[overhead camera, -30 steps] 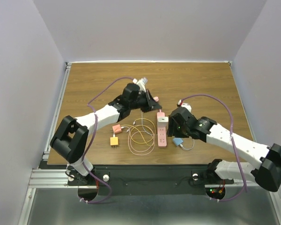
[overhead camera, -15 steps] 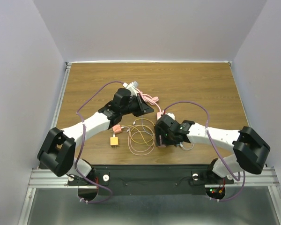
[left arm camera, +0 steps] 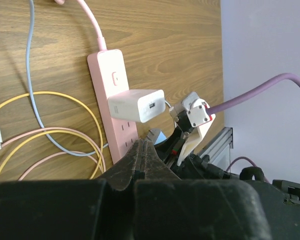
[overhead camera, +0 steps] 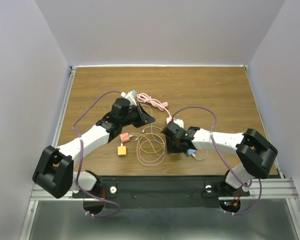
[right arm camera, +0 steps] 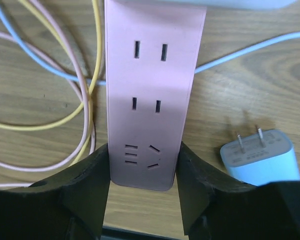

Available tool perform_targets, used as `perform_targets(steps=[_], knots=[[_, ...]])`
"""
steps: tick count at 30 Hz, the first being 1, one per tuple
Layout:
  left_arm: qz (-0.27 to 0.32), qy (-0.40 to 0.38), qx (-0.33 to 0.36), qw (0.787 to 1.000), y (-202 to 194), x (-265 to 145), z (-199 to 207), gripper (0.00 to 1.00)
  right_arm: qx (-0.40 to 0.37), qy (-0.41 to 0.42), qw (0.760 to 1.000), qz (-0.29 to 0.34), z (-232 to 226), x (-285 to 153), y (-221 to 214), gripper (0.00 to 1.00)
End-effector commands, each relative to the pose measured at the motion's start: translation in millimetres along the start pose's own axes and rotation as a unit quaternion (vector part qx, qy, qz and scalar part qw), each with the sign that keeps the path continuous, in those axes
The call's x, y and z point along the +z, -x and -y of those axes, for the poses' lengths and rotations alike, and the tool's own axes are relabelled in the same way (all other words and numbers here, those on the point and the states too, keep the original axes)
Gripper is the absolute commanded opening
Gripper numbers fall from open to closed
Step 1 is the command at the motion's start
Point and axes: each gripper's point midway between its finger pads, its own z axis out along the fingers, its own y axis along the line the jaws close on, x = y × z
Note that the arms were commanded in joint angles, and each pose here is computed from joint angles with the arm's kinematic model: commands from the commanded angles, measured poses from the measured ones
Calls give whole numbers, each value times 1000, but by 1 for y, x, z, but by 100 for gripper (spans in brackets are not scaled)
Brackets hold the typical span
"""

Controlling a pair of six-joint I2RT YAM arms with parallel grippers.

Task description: Pull the plug off the socket

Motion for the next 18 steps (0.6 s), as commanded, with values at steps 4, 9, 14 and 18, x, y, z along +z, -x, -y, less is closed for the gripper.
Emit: perform_targets(steps=[4,9,14,18], knots=[[14,-18,18,1000,6,-13,10,0,73,-46,994,71,17,1,61,0],[9,-14,19,1000,3,-14,6,0,122,-44,989,76,20,7,91,0],[3,-7,20,1000,0,-13,3,0,162,-13,984,69,-10,19,123,0],[3,-2,21,1000,2,-13,1,0,167,11,985,33,-37,42,128,0]])
